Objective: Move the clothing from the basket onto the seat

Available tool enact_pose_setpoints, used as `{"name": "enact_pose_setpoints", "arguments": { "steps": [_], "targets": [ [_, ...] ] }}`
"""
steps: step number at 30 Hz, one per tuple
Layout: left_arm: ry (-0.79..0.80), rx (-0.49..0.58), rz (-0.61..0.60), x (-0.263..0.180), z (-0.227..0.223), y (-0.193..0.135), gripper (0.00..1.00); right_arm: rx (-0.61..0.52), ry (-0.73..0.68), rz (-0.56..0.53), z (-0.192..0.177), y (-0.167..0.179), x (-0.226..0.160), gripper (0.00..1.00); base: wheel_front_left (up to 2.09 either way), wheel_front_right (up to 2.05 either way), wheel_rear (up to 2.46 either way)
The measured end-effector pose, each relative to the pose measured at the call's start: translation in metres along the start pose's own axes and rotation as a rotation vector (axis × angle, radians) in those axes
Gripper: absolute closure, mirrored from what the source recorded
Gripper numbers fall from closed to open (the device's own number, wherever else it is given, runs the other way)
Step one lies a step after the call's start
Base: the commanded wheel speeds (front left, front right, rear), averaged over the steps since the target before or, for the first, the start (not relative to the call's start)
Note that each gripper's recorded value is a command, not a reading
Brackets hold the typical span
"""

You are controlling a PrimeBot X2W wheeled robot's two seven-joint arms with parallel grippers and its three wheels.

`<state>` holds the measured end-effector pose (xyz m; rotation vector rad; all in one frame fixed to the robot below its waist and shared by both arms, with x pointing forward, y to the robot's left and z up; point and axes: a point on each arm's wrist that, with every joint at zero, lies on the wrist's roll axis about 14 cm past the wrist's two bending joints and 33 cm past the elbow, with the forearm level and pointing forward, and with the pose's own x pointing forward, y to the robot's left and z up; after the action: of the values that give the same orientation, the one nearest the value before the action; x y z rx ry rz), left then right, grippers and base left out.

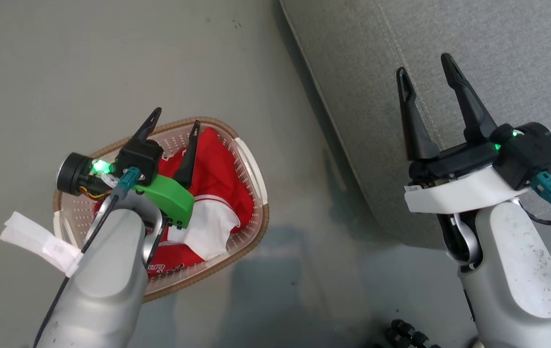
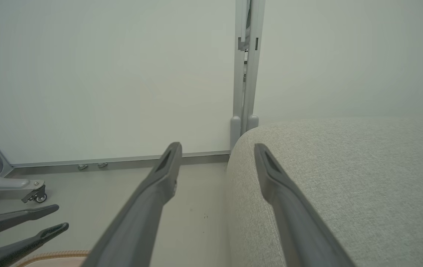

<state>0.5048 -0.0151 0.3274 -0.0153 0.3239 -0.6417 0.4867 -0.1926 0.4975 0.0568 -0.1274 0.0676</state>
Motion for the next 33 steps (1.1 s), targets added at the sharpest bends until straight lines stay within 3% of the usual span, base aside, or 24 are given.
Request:
{"name": "enact_pose_setpoints", "arguments": {
  "steps": [11, 24, 33],
  "targets": [
    [0.202, -0.017, -0.075, 0.029, -0.089, -0.001, 0.0, -0.004, 0.055, 0.017, -0.041, -0.002, 0.022, 0.0, 0.0, 0.0, 0.0],
    [0.442, -0.043, -0.132, 0.03, -0.189, -0.005, 0.0, -0.014, 0.137, 0.044, -0.094, -0.001, 0.032, 0.0, 0.0, 0.0, 0.0],
    [0.533, -0.04, -0.181, 0.031, -0.23, -0.013, 0.0, -0.021, 0.172, 0.052, -0.117, -0.001, 0.031, 0.0, 0.0, 0.0, 0.0]
  ]
}}
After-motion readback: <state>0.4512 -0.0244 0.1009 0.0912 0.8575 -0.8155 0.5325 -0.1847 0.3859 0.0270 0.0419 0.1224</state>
